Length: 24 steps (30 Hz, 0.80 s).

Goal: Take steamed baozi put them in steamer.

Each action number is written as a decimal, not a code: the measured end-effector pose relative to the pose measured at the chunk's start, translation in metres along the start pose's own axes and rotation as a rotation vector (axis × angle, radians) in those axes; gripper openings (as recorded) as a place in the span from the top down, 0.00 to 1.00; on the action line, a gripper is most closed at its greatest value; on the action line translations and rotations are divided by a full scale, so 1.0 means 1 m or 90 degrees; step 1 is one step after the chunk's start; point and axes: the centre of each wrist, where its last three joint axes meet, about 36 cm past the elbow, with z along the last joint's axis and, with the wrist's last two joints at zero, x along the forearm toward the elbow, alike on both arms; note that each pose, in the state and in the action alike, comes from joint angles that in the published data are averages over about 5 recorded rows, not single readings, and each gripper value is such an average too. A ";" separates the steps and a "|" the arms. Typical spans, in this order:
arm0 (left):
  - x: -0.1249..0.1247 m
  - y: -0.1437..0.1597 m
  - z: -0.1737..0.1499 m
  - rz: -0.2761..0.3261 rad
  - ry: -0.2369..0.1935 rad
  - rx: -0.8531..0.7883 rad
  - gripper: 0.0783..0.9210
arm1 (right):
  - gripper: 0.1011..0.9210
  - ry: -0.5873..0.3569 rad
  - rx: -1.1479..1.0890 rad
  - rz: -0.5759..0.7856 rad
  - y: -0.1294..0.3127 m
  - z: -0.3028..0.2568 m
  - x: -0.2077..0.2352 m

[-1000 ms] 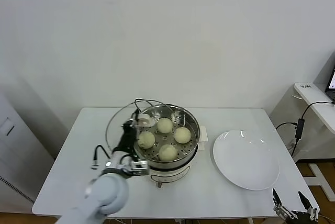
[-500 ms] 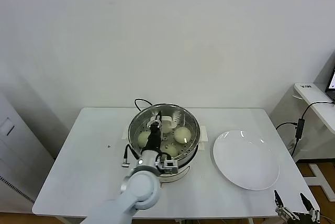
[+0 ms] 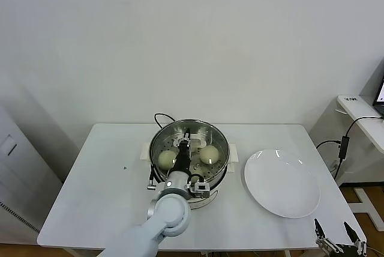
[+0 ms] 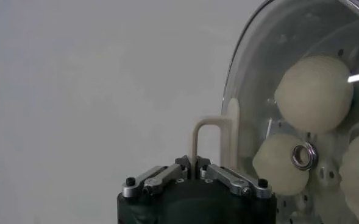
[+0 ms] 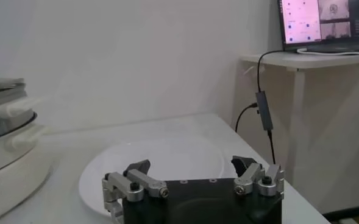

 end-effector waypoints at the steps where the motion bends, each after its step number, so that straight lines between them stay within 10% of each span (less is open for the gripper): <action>1: 0.000 0.000 0.001 0.000 0.001 -0.001 0.96 | 0.12 0.000 0.000 0.000 0.000 0.000 0.000; 9: 0.001 -0.003 0.002 0.001 0.004 -0.001 0.91 | 0.12 -0.004 -0.001 -0.005 0.001 -0.001 -0.002; 24: 0.033 0.019 0.011 0.013 -0.031 0.093 0.40 | 0.12 -0.007 -0.005 -0.018 0.003 0.002 -0.010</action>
